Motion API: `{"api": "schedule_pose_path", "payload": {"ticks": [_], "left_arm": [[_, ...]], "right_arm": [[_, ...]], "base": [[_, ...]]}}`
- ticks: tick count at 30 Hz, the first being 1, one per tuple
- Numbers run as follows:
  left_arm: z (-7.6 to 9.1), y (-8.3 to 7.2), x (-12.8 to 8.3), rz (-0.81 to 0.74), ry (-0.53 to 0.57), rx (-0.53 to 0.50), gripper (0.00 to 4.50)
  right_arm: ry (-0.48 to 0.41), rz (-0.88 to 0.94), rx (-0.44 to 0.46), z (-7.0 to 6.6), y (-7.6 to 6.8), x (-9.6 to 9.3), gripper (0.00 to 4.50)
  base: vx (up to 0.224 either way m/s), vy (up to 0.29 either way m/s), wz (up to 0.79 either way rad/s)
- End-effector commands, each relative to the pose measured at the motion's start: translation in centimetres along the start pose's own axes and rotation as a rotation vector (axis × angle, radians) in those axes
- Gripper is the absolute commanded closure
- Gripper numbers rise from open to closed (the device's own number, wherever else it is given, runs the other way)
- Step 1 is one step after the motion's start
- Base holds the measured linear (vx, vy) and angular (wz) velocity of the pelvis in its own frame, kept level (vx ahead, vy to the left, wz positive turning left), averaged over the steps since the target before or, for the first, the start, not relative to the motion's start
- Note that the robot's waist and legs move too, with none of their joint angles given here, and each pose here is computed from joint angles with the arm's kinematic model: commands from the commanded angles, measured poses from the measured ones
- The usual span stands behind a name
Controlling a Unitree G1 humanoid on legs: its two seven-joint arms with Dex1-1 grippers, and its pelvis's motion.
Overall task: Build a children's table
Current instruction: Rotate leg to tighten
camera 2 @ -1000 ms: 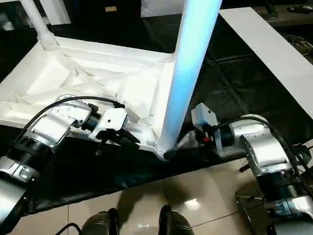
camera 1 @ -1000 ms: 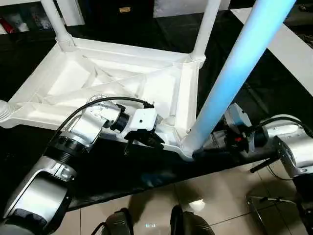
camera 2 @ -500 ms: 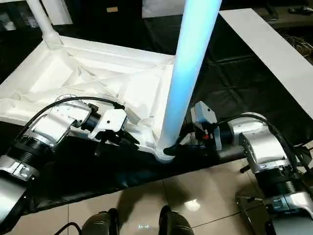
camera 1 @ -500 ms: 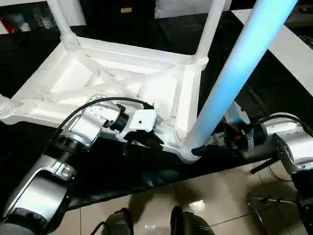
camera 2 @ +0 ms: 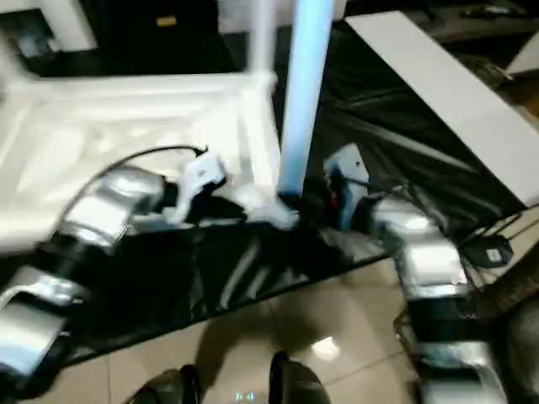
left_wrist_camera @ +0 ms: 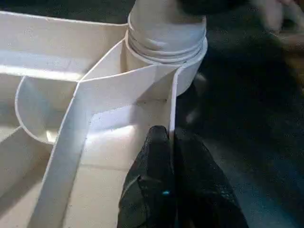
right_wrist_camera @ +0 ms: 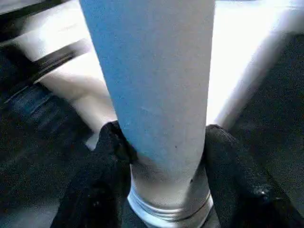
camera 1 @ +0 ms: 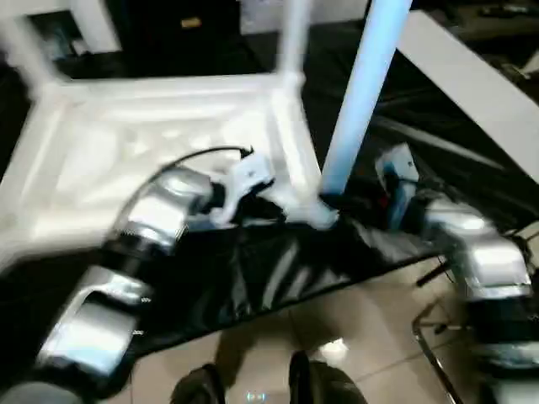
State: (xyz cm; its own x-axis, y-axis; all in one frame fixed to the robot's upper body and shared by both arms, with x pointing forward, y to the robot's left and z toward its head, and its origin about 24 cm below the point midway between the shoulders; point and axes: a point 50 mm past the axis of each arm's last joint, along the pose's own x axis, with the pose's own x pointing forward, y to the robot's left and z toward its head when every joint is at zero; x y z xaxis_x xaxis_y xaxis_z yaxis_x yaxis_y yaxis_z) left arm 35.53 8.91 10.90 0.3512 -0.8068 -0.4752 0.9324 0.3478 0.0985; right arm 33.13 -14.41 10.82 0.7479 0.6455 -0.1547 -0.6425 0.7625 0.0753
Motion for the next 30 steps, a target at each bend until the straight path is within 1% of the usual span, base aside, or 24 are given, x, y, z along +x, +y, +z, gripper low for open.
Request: {"api": "schedule_pose_path", "payload": {"ticks": [1,2,3,4,5,6,7,9,11,13,15,16,18,19,20,21,22,23,24,25,27,28,29,30], "left_arm": [[0.7,-2.5,3.8,-0.036,-0.039,-0.07,4.5],[1.1,-2.6,4.2,-0.017,-0.05,-0.081,4.5],[1.1,-2.6,4.2,-0.017,-0.05,-0.081,4.5],[2.0,-3.0,5.2,0.031,-0.074,-0.1,4.5],[2.3,-3.2,5.5,0.045,-0.079,-0.107,4.5],[2.8,-3.5,6.1,0.067,-0.088,-0.11,4.5],[2.9,-3.6,6.3,0.074,-0.089,-0.111,4.5],[3.0,-3.6,6.4,0.078,-0.089,-0.104,4.5],[2.9,-3.5,6.0,0.085,-0.077,-0.074,4.5],[2.7,-3.2,5.6,0.093,-0.067,-0.053,4.5],[2.6,-3.1,5.5,0.094,-0.066,-0.047,4.5],[2.2,-2.9,4.9,0.082,-0.063,-0.034,4.5],[1.8,-2.7,4.4,0.068,-0.053,-0.021,4.5],[1.8,-2.7,4.4,0.068,-0.053,-0.021,4.5],[1.2,-2.6,3.7,0.025,-0.046,0.009,4.5],[1.2,-2.6,3.7,0.025,-0.046,0.009,4.5],[0.9,-2.6,3.4,0.001,-0.042,0.021,4.5],[0.2,-2.6,2.9,-0.033,-0.027,0.027,4.5],[0.2,-2.6,2.9,-0.033,-0.027,0.027,4.5],[-0.2,-2.5,2.6,-0.056,-0.016,0.041,4.5],[-0.9,-2.3,2.0,-0.085,0.012,0.053,4.5],[-1.2,-2.2,1.7,-0.095,0.027,0.069,4.5],[-1.2,-2.2,1.7,-0.095,0.027,0.069,4.5],[-1.6,-2.0,1.2,-0.115,0.057,0.089,4.5]], "right_arm": [[0.035,-0.057,0.083,-0.4,2.8,2.9,2.54],[0.04,-0.101,0.101,-0.5,2.9,3.3,2.54],[0.04,-0.101,0.101,-0.5,2.9,3.3,2.54],[0.018,-0.193,0.142,-0.4,3.5,4.1,2.54],[0.008,-0.222,0.146,-0.3,3.7,4.4,2.54],[-0.017,-0.235,0.137,-0.1,4.2,4.8,2.2],[-0.025,-0.241,0.134,0.0,4.3,4.9,2.2],[-0.045,-0.247,0.132,0.2,4.4,5.0,1.86],[-0.093,-0.238,0.132,0.8,4.2,4.7,1.83],[-0.119,-0.245,0.144,1.2,3.8,4.2,1.5],[-0.121,-0.251,0.149,1.2,3.7,4.1,1.38],[-0.151,-0.242,0.131,1.5,3.0,3.1,1.23],[-0.167,-0.228,0.105,1.7,2.3,2.1,1.05],[-0.167,-0.228,0.105,1.7,2.3,2.1,1.01],[-0.16,-0.196,0.069,1.7,1.4,1.0,0.92],[-0.16,-0.196,0.069,1.7,1.4,1.0,0.79],[-0.157,-0.153,0.048,1.6,1.3,0.5,0.79],[-0.129,-0.086,-0.012,1.4,1.2,-0.2,0.6],[-0.129,-0.086,-0.012,1.4,1.2,-0.2,0.6],[-0.104,-0.025,-0.056,1.2,1.1,-0.8,0.49],[-0.052,0.033,-0.118,0.8,0.7,-1.7,0.29],[-0.038,0.058,-0.137,0.8,0.5,-2.2,0.18],[-0.038,0.058,-0.137,0.8,0.5,-2.2,0.11],[-0.011,0.113,-0.173,0.7,0.2,-2.9,0.01]], "base": [[0.0,0.0,0.0],[0.0,0.0,0.0],[0.0,0.0,0.0],[0.0,0.0,0.0],[0.0,0.0,0.0],[0.0,0.0,0.0],[0.0,0.0,0.0],[0.0,0.0,0.0],[0.0,0.0,0.0],[0.0,0.0,0.0],[0.0,0.0,0.0],[0.0,0.0,0.0],[0.0,0.0,0.0],[0.0,0.0,0.0],[0.0,0.0,0.0],[0.0,0.0,0.0],[0.0,0.0,0.0],[0.0,0.0,0.0],[0.0,0.0,0.0],[0.0,0.0,0.0],[0.0,0.0,0.0],[0.0,0.0,0.0],[0.0,0.0,0.0],[0.0,0.0,0.0]]}}
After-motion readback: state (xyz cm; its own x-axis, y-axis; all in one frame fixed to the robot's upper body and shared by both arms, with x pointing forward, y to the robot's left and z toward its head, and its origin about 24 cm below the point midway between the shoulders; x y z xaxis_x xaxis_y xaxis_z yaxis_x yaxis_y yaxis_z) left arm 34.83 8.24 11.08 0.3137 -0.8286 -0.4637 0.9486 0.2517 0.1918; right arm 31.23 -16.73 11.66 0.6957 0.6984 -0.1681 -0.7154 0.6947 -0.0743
